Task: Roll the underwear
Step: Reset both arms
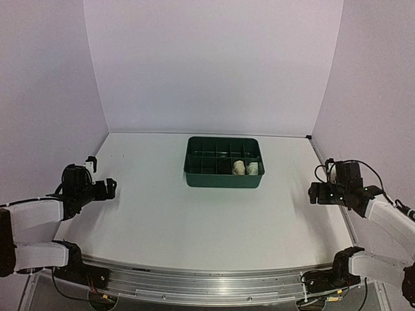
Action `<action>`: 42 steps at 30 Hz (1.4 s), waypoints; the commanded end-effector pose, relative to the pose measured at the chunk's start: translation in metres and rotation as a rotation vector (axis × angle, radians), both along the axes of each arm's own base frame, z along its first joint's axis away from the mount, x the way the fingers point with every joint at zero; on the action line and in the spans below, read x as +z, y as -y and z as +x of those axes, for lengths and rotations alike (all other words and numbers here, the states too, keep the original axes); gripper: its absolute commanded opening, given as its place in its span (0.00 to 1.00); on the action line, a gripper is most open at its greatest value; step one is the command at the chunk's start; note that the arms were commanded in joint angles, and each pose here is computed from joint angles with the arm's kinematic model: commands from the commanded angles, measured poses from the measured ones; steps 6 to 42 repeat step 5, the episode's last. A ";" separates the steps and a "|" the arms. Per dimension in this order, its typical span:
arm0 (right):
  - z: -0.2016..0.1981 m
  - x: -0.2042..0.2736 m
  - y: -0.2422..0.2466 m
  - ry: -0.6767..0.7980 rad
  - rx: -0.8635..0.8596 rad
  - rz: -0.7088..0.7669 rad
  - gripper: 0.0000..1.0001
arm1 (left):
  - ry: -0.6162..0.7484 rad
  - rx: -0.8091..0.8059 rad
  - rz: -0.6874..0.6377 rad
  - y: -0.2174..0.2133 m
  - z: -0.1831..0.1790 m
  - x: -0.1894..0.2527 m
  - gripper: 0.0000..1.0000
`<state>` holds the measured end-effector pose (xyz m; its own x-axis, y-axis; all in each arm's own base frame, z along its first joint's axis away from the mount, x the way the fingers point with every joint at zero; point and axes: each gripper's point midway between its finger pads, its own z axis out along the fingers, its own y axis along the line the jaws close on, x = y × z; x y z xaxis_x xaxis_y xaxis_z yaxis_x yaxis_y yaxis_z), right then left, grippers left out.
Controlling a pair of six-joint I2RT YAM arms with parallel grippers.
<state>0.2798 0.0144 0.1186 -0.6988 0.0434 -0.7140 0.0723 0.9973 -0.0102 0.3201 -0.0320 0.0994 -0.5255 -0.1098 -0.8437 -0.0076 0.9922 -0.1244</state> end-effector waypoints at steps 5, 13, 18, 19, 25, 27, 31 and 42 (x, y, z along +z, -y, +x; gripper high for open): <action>0.021 0.000 -0.016 0.157 0.044 0.095 0.92 | 0.078 0.102 0.012 -0.020 -0.003 0.018 1.00; 0.021 0.000 -0.016 0.157 0.044 0.095 0.92 | 0.078 0.102 0.012 -0.020 -0.003 0.018 1.00; 0.021 0.000 -0.016 0.157 0.044 0.095 0.92 | 0.078 0.102 0.012 -0.020 -0.003 0.018 1.00; 0.021 0.000 -0.016 0.157 0.044 0.095 0.92 | 0.078 0.102 0.012 -0.020 -0.003 0.018 1.00; 0.021 0.000 -0.016 0.157 0.044 0.095 0.92 | 0.078 0.102 0.012 -0.020 -0.003 0.018 1.00; 0.021 0.000 -0.016 0.157 0.044 0.095 0.92 | 0.078 0.102 0.012 -0.020 -0.003 0.018 1.00; 0.021 0.000 -0.016 0.157 0.044 0.095 0.92 | 0.078 0.102 0.012 -0.020 -0.003 0.018 1.00; 0.021 0.000 -0.016 0.157 0.044 0.095 0.92 | 0.078 0.102 0.012 -0.020 -0.003 0.018 1.00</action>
